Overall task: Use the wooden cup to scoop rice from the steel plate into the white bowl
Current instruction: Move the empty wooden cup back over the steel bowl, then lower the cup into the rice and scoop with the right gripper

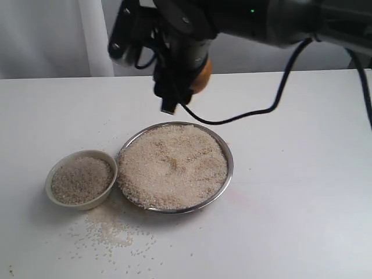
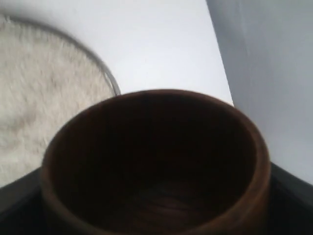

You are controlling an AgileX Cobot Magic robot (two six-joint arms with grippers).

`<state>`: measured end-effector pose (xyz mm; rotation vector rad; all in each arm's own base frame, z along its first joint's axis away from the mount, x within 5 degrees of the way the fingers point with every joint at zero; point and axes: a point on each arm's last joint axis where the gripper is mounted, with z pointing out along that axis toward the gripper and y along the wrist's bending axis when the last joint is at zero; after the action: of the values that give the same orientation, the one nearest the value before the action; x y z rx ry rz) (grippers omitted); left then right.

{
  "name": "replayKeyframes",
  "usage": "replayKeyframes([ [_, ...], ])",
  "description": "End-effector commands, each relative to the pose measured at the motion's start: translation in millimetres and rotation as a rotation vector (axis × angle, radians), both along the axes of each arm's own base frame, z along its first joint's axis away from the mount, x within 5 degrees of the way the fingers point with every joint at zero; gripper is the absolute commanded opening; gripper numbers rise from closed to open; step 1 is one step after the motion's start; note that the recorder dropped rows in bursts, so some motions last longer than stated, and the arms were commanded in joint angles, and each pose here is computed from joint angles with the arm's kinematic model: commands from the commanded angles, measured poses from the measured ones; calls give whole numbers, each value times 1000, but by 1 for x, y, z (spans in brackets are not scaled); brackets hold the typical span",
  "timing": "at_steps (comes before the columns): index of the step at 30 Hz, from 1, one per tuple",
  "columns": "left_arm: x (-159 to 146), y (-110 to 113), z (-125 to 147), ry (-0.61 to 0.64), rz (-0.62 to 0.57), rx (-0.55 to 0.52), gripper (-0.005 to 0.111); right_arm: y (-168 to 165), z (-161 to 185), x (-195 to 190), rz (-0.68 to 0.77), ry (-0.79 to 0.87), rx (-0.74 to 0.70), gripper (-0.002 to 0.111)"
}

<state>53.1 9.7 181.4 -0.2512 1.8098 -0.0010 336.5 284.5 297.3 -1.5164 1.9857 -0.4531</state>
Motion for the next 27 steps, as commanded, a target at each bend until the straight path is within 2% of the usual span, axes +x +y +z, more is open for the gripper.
replayKeyframes([
  [1,0,0,2,-12,-1,3,0,-22,-29,2,131,32,-236,0],
  [12,0,0,2,-12,-1,3,0,-16,-94,34,271,-64,-605,0],
  [27,0,0,2,-12,-1,3,0,-3,-149,48,407,-101,-712,0],
])
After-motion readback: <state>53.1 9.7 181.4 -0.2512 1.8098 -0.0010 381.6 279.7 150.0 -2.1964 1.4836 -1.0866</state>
